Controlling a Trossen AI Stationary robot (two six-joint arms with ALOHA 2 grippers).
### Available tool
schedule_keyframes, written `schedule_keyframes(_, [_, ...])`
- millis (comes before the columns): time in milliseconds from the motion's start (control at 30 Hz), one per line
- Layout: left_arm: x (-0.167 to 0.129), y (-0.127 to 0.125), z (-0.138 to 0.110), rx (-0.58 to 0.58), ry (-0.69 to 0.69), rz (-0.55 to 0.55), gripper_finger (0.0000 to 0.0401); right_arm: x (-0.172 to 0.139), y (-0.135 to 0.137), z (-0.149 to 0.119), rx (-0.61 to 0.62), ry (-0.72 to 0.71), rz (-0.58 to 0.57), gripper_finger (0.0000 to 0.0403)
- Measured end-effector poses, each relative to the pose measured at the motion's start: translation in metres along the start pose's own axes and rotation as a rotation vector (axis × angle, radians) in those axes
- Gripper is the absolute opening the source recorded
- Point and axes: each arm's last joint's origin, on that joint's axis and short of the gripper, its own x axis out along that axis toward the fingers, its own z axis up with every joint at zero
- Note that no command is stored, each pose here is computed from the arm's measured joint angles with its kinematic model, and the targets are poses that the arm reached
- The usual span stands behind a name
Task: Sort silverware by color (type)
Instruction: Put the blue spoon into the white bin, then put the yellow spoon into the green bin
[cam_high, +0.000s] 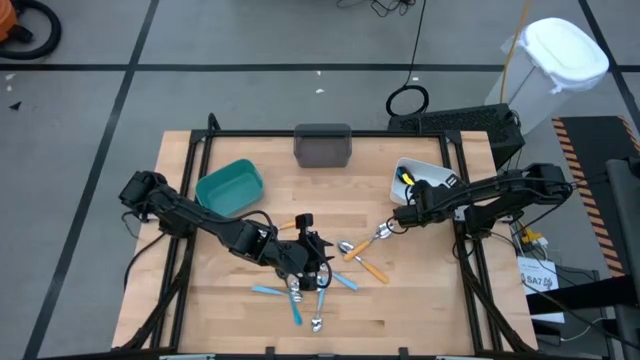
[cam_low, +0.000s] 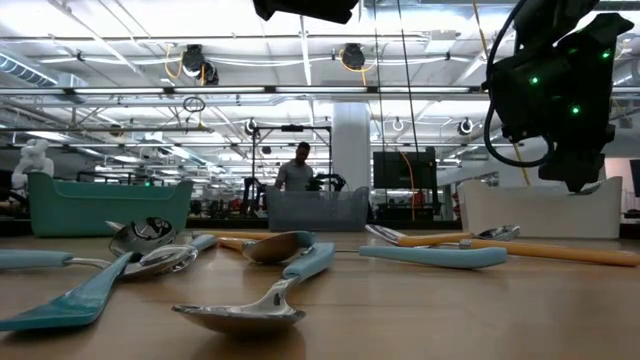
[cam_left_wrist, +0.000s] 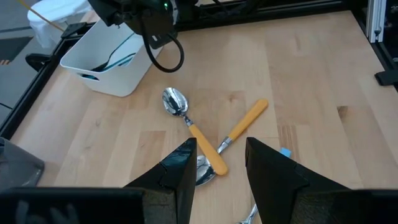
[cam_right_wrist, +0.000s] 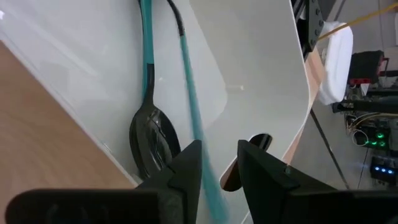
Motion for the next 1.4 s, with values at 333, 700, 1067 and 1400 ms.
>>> schedule_keyframes(333, [0.000,0.000,0.000,0.000,0.000,0.000,0.0136,-0.016,-0.002,0.009,0.000,-0.035,0.030,0.0098])
schedule_keyframes(700, [0.000,0.000,0.000,-0.008,0.001,0.000,0.0136,-0.055,0.008,0.019,-0.079,-0.252,0.150,0.0098])
schedule_keyframes(1067, [0.000,0.000,0.000,-0.010,0.001,0.000,0.0136,-0.065,0.022,0.018,-0.204,-0.359,0.231,0.0098])
schedule_keyframes(1400, [0.001,0.002,-0.003,0.015,0.030,0.007,0.0136,-0.079,0.039,0.015,-0.308,-0.421,0.420,0.0098])
